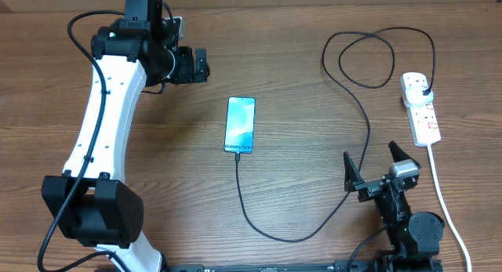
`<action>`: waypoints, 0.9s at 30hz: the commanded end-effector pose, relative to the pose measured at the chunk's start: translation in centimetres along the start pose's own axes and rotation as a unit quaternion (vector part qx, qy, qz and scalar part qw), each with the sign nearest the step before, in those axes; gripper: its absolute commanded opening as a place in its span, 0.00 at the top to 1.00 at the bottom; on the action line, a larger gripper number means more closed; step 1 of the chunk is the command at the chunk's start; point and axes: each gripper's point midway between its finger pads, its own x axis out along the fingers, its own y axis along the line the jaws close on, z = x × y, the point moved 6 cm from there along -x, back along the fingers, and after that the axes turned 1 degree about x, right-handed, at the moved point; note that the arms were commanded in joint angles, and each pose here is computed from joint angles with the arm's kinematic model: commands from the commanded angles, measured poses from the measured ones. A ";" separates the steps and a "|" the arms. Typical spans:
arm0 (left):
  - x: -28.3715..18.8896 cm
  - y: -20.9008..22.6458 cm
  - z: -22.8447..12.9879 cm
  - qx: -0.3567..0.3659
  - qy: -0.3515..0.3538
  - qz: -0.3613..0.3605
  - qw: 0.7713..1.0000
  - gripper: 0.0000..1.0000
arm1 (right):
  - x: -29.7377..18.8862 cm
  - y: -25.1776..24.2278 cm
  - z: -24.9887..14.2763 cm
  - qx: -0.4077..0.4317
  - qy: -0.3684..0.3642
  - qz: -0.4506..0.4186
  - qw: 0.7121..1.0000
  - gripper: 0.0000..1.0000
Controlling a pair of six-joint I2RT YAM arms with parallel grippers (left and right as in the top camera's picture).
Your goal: Plug charger to phone and switch on socket
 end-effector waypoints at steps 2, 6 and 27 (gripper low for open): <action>0.3 0.0 0.1 0.010 0.002 0.002 1.000 0.00 | 0.0 -0.3 -0.3 -0.004 0.000 -0.016 1.000 0.00; 0.3 0.0 0.1 0.010 0.002 0.002 1.000 0.00 | 0.0 -0.5 -0.3 0.003 0.001 -0.023 1.000 0.00; 0.3 0.0 0.1 0.010 0.002 0.002 1.000 0.00 | 0.0 -0.6 -0.3 0.002 0.000 -0.026 1.000 0.00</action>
